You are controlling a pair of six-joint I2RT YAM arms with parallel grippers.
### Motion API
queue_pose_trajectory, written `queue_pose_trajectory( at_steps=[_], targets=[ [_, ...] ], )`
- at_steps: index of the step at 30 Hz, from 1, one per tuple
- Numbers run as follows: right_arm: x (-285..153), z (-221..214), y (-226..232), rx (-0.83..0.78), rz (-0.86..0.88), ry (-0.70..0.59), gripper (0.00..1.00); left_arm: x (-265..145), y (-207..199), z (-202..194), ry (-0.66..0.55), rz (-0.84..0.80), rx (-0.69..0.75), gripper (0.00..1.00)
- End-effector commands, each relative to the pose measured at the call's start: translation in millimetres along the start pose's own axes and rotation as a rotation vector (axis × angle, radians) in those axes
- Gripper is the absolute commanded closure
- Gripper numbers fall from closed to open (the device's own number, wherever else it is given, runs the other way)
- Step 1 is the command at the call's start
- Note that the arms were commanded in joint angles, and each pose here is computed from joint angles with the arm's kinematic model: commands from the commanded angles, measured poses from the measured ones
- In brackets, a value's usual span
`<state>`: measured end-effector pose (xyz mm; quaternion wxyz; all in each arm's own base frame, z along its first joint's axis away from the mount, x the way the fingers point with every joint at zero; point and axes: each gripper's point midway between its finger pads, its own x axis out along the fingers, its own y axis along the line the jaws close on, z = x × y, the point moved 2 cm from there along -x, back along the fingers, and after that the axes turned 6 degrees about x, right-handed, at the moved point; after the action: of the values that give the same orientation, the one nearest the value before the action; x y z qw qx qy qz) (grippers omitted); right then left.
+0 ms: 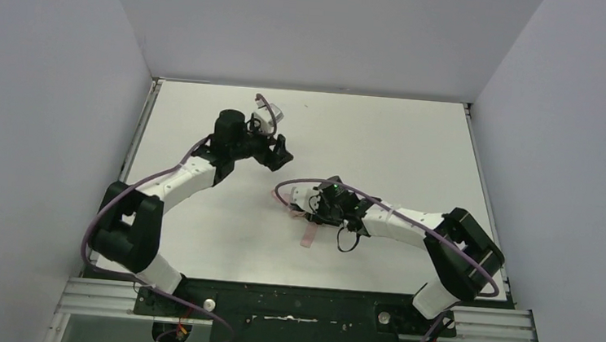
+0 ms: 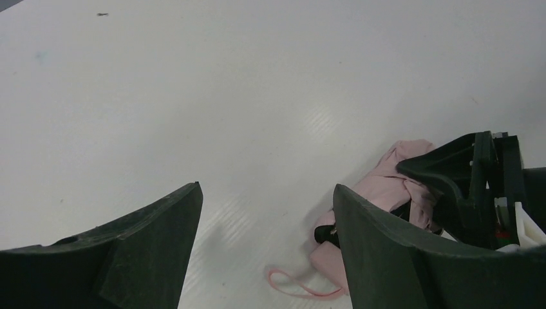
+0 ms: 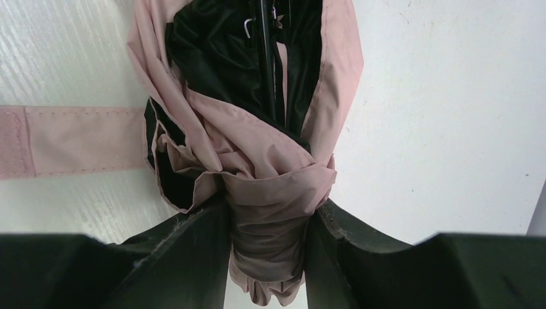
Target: Put away the umbrella
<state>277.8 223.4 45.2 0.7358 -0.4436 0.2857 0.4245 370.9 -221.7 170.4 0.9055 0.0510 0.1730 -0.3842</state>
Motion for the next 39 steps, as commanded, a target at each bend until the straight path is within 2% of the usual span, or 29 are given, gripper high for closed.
queue_pose_trajectory(
  at_steps=[1,4,12,20,29,33,36,39],
  targets=[
    [2.5,-30.0,35.3,-0.047,0.089,0.098,0.76,15.1,-37.8,6.5,0.042,-0.390,0.003,0.28],
    [2.4,-25.9,40.3,-0.065,0.095,0.083,0.76,26.8,-49.5,-14.1,0.133,-0.496,-0.029,0.28],
    [-1.5,-21.7,42.3,-0.073,0.091,0.057,0.76,41.4,-89.3,-59.2,0.358,-0.657,0.014,0.26],
    [-2.7,-21.7,43.8,-0.073,0.093,0.056,0.76,42.0,-114.2,-86.3,0.452,-0.760,0.051,0.24],
    [-1.6,-18.8,41.6,-0.069,0.077,0.039,0.76,31.2,-115.2,-112.3,0.531,-0.780,0.068,0.24],
    [0.5,-19.1,41.0,-0.065,0.069,0.038,0.76,30.0,-117.5,-119.3,0.546,-0.786,0.068,0.30],
    [-0.5,-14.3,37.8,-0.052,0.048,0.012,0.76,30.0,-119.3,-124.9,0.566,-0.779,0.087,0.39],
    [-2.5,-12.1,31.6,-0.041,0.010,0.000,0.75,28.3,-120.5,-130.0,0.586,-0.769,0.105,0.41]
  ],
)
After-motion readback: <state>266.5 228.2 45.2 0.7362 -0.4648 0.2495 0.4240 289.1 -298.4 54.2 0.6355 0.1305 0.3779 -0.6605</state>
